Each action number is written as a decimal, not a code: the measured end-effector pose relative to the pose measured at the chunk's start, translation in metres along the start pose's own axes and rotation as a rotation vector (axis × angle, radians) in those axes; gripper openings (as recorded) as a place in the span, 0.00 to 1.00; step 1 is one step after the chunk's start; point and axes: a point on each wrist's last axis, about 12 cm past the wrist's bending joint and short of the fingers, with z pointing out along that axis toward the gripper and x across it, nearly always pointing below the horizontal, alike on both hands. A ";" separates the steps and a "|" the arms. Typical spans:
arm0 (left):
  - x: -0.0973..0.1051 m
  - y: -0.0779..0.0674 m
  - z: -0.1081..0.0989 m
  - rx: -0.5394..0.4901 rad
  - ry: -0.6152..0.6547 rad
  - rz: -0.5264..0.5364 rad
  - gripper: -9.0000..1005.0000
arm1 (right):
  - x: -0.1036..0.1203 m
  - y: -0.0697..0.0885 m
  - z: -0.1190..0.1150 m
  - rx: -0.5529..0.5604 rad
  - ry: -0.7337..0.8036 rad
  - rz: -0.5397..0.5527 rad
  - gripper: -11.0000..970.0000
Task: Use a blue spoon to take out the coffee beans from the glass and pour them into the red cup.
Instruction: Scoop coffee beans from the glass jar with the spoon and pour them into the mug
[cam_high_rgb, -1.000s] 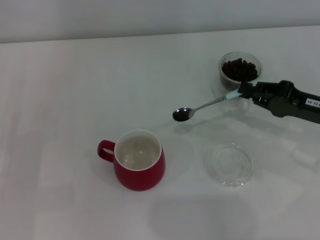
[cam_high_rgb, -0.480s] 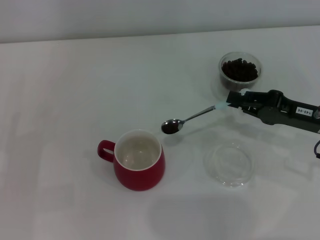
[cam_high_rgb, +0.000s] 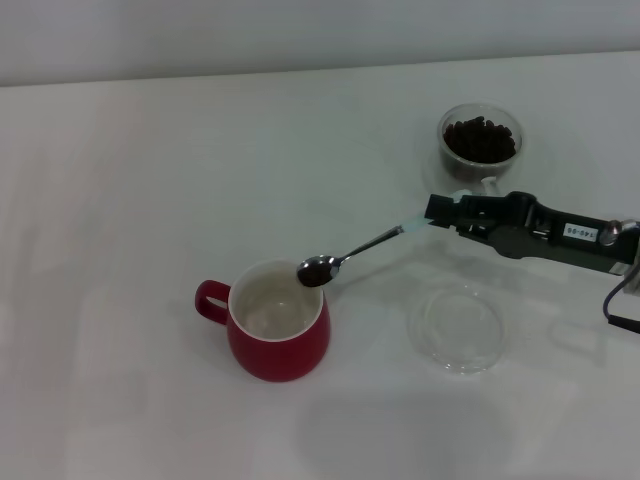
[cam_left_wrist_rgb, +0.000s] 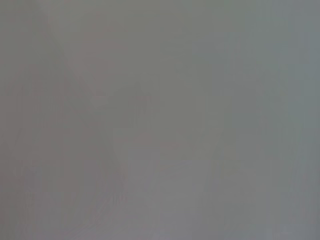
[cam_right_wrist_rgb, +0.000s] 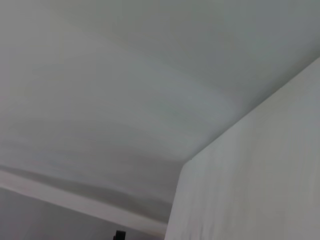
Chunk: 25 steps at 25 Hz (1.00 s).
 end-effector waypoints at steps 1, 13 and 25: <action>0.000 0.000 0.000 0.000 0.000 0.000 0.73 | 0.001 0.000 0.001 -0.001 0.003 -0.001 0.18; 0.001 0.001 -0.002 -0.004 0.003 0.001 0.73 | 0.005 0.004 0.020 0.001 0.035 -0.033 0.18; 0.001 -0.001 0.001 0.000 0.012 0.002 0.73 | 0.006 0.007 0.027 -0.006 0.055 -0.118 0.18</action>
